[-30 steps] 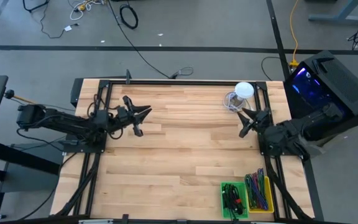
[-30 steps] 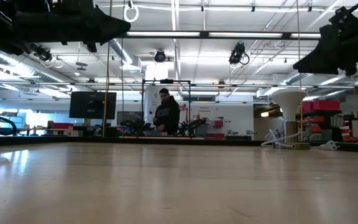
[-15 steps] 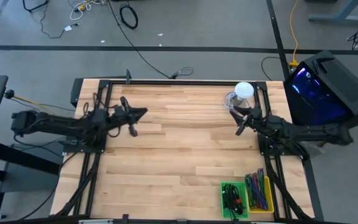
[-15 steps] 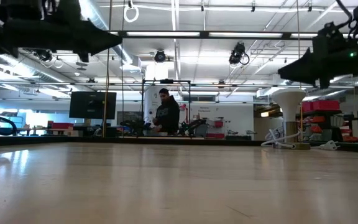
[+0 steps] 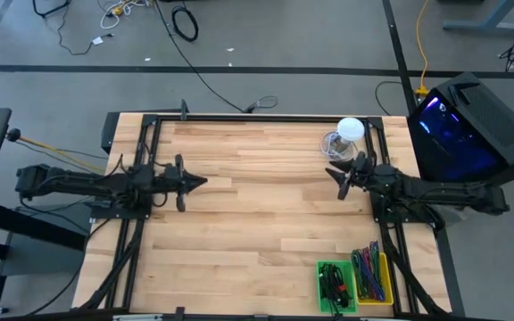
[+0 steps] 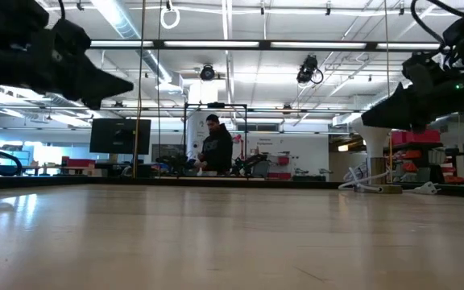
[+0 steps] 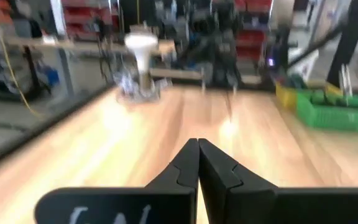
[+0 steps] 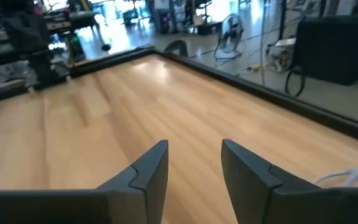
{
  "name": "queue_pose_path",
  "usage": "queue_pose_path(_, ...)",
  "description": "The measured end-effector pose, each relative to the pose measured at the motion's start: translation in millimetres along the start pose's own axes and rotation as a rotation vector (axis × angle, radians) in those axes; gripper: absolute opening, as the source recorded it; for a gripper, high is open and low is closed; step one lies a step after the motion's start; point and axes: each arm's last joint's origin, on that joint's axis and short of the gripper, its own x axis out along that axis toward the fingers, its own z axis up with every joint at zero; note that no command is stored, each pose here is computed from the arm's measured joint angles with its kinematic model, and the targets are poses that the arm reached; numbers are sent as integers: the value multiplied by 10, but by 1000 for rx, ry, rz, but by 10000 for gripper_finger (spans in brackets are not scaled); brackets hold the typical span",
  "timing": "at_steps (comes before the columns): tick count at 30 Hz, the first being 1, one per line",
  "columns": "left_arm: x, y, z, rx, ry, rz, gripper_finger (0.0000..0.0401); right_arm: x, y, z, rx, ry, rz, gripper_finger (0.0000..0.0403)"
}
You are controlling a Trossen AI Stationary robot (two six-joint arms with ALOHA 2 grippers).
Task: Pick & Place USB Port
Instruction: Return to Home Position
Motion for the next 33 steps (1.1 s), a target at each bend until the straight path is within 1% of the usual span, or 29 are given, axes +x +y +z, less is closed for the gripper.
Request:
queue_pose_path(4, -7, -27, -111, -41, 117, -51, 9, 20, 12, -31, 3, 39, 27, 151)
queue_pose_path(8, -16, -32, -167, -63, 177, -56, 8, 30, 18, -46, 42, 58, 36, 151)
queue_pose_path(16, -14, -31, -160, -64, 168, -50, 20, 30, 20, -43, 56, 56, 39, 151)
queue_pose_path(27, -30, -28, -161, -65, 171, -49, 19, 20, 18, -30, 60, 42, 41, 151)
queue_pose_path(33, -87, -26, -43, -77, 58, -59, 19, -43, 12, 53, 92, -50, 65, 151)
